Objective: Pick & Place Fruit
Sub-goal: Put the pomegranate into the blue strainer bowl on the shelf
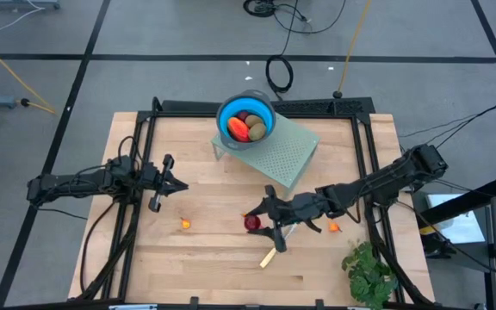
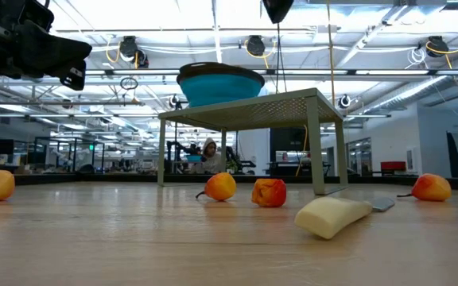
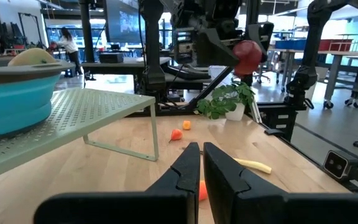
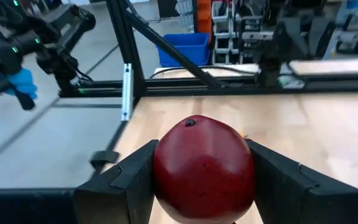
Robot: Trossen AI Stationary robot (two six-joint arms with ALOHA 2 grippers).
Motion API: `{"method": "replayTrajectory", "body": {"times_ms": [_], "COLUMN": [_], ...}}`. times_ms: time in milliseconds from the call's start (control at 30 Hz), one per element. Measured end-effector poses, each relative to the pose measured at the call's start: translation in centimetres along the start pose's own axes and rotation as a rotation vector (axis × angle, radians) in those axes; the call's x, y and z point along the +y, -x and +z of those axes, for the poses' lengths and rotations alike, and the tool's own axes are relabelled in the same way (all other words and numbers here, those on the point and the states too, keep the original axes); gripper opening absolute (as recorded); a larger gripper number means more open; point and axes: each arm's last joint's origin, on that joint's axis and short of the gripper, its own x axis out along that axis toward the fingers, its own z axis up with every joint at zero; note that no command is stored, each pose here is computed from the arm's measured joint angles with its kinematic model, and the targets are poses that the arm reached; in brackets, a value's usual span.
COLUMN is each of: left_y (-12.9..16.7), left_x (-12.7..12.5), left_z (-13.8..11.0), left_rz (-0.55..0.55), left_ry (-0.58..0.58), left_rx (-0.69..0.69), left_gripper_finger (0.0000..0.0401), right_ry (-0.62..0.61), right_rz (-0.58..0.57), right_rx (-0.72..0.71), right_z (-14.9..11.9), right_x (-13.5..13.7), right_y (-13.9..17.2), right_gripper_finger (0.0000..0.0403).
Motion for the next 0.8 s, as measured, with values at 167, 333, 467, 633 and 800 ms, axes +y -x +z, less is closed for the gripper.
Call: {"method": "replayTrajectory", "body": {"times_ms": [167, 333, 467, 633, 800], "left_y": [0.0, 0.0, 0.0, 0.0, 0.0], "left_x": [0.0, 0.0, 0.0, 0.0, 0.0], "left_z": [0.0, 0.0, 0.0, 0.0, 0.0], "left_rz": [0.001, 0.001, 0.001, 0.0, 0.001], "left_ry": [0.0, 0.0, 0.0, 0.0, 0.0], "left_rx": [0.0, 0.0, 0.0, 0.0, 0.0], "left_gripper_finger": [0.0024, 0.0024, 0.0024, 0.0024, 0.0024], "right_ry": [0.127, 0.27, 0.359, 0.461, 0.518], "right_rz": [-0.018, -0.039, -0.066, -0.108, -0.154], "right_rx": [-0.041, -0.1, -0.147, -0.185, -0.224], "right_z": [0.5, 1.2, 1.8, 2.4, 3.0], "right_x": [-0.6, -1.2, -1.9, -2.9, -4.0], "right_y": [-0.1, -0.1, -0.1, 0.0, 0.1], "right_gripper_finger": [0.021, 0.021, 0.021, 0.021, 0.021]}}
